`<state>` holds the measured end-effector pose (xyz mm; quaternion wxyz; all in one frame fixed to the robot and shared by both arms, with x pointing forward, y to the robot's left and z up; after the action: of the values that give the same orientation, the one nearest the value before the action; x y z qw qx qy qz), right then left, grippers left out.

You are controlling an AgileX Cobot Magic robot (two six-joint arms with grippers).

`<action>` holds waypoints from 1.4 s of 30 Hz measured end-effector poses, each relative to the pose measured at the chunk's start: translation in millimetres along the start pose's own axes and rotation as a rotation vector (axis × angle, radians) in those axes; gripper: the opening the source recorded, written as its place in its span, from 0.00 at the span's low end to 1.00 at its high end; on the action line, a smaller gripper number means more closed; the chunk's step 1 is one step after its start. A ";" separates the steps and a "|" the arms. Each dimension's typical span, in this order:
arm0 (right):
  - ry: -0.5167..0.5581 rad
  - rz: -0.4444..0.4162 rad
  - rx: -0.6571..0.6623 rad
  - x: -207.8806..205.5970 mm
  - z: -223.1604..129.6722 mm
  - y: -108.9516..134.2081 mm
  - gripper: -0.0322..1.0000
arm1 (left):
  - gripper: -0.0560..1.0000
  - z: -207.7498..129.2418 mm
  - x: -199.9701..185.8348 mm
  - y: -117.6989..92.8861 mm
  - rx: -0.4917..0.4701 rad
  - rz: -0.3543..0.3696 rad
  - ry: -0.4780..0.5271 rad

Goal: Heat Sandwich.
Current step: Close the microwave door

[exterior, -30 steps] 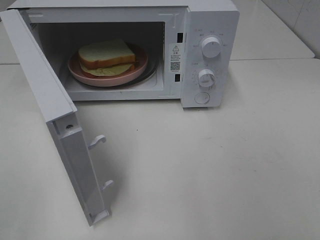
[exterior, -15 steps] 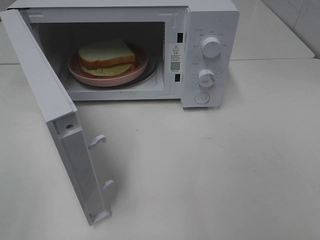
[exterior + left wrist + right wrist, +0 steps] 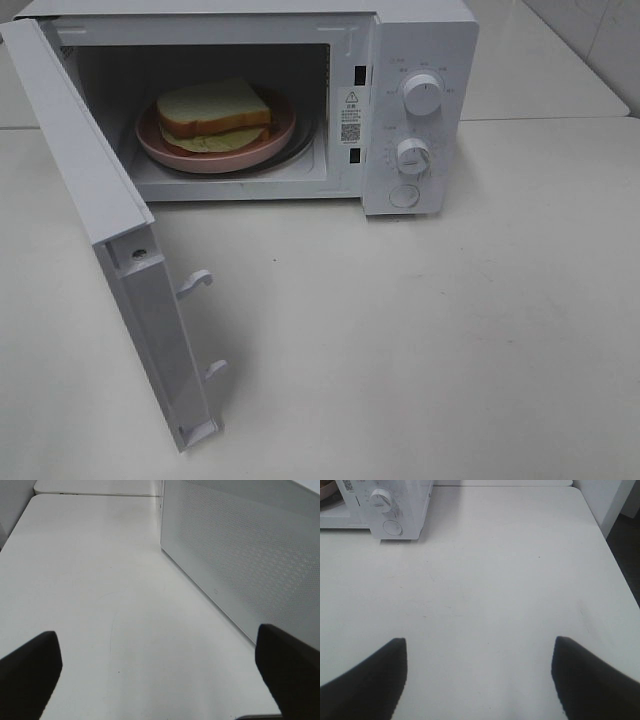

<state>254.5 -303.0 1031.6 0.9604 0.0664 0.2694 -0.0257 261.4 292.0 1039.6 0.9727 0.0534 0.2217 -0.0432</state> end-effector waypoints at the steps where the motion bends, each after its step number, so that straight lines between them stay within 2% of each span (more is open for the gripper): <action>1: 0.000 0.000 0.000 0.0 0.0 0.0 0.77 | 0.99 0.0 0.0 0.0 0.000 0.000 0.000; 42: 0.000 0.000 0.000 0.0 0.0 0.0 0.77 | 0.99 1.6 -0.9 0.2 0.000 0.002 -0.010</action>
<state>254.5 -303.0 1031.6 0.9604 0.0664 0.2694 -0.0257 261.3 292.0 1041.4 0.9738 0.0535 0.2169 -0.0427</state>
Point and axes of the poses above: a point on each arm's last joint axis where the gripper is mounted, x pointing out along that axis toward the gripper, y along the wrist's bending axis when the last joint is at zero, z = x × y, the point moved 3 cm from there along x, pointing out along that axis toward the gripper, and after that the axes turned 9 degrees about x, right-handed, at the moved point
